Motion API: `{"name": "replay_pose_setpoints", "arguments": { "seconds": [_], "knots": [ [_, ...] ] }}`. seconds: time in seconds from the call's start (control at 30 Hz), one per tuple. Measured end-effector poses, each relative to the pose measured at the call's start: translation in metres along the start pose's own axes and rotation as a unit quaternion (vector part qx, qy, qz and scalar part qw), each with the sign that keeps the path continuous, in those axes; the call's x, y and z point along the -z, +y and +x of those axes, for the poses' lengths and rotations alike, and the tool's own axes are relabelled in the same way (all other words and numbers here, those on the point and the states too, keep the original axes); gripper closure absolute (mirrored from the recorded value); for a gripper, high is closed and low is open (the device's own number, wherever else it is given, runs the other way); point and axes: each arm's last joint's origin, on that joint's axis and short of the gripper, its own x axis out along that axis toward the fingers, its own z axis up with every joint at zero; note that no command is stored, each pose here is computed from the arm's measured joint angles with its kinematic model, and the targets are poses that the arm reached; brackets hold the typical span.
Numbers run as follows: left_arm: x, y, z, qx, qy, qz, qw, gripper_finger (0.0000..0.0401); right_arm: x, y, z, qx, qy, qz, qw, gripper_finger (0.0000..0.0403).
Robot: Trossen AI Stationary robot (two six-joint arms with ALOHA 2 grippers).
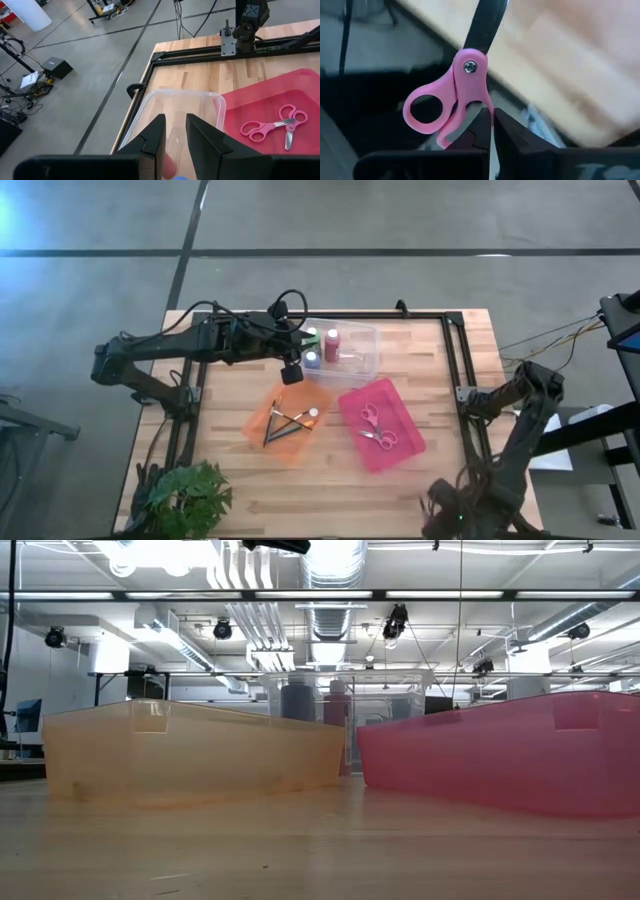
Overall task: Pick & Place Paint Supplies
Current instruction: Put the pink scissors into the pink bin
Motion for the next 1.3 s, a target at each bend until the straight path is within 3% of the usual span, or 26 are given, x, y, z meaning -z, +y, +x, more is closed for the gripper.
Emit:
{"name": "replay_pose_setpoints", "arguments": {
  "seconds": [0.13,0.33,0.5,0.63,0.9,1.3],
  "knots": [
    [0.001,0.000,0.001,0.000,0.002,-0.010,1.000,0.0318,-0.028,0.003,-0.024,0.024,-0.082,0.013,0.996,0.0395],
    [0.007,-0.002,0.002,0.005,0.025,-0.013,1.000,0.0318,-0.103,-0.004,-0.033,0.041,-0.169,-0.014,0.985,0.0395],
    [0.012,-0.003,-0.006,0.013,0.049,-0.004,0.999,0.0318,-0.167,-0.017,-0.028,0.026,-0.207,-0.053,0.977,0.0395],
    [0.013,-0.004,-0.019,0.021,0.055,-0.004,0.998,0.0318,-0.198,-0.033,-0.026,-0.007,-0.195,-0.087,0.977,0.0395],
    [0.020,-0.003,-0.034,0.024,0.076,-0.050,0.996,0.0318,-0.217,-0.066,-0.019,0.007,-0.117,-0.122,0.986,0.0395],
    [0.050,-0.017,-0.025,0.027,0.128,-0.113,0.985,0.0318,-0.228,-0.074,-0.010,0.037,-0.115,-0.113,0.986,0.0395]
  ]
}}
